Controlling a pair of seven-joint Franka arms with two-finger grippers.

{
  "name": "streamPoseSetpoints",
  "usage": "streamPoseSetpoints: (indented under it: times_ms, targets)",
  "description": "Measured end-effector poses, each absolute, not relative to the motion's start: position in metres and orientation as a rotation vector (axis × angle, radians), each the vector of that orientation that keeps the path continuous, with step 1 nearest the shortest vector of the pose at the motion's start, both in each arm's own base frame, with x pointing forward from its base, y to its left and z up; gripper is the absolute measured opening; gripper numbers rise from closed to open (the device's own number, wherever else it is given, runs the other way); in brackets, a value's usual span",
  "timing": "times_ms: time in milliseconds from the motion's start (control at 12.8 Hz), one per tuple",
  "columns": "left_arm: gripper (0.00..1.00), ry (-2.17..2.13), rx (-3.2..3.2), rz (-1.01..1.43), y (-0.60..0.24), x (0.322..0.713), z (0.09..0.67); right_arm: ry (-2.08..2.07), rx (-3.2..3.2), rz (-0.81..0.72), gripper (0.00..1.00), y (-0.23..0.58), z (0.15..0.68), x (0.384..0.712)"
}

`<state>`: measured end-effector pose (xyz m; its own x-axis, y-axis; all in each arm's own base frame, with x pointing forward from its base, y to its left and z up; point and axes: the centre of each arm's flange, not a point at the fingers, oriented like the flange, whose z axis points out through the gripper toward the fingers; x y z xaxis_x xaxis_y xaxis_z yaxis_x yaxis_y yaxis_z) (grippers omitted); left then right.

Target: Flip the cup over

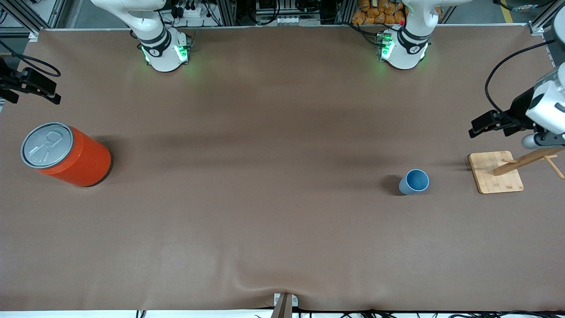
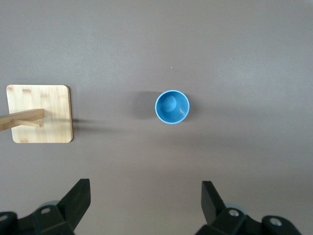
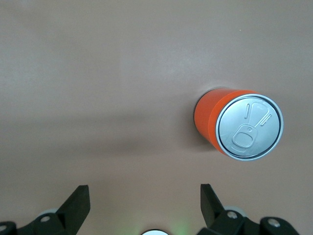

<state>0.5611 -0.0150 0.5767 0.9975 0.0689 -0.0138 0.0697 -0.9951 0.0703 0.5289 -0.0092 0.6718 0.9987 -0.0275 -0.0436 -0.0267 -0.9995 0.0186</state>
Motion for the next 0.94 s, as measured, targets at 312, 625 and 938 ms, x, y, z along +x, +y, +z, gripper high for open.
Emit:
streamPoseSetpoints:
  times_ms: [312,625,938]
  targets:
    - [1.00,-0.085,3.123,-0.042,-0.028,0.556,0.603,-0.041,3.123,-0.069,1.00,-0.009,0.672,0.529]
    - [1.00,-0.178,3.146,-0.048,-0.051,0.553,0.616,-0.039,3.123,-0.070,1.00,-0.008,0.672,0.529]
    - [1.00,-0.277,3.138,-0.071,-0.053,0.561,0.608,-0.039,3.123,-0.070,1.00,-0.008,0.672,0.529]
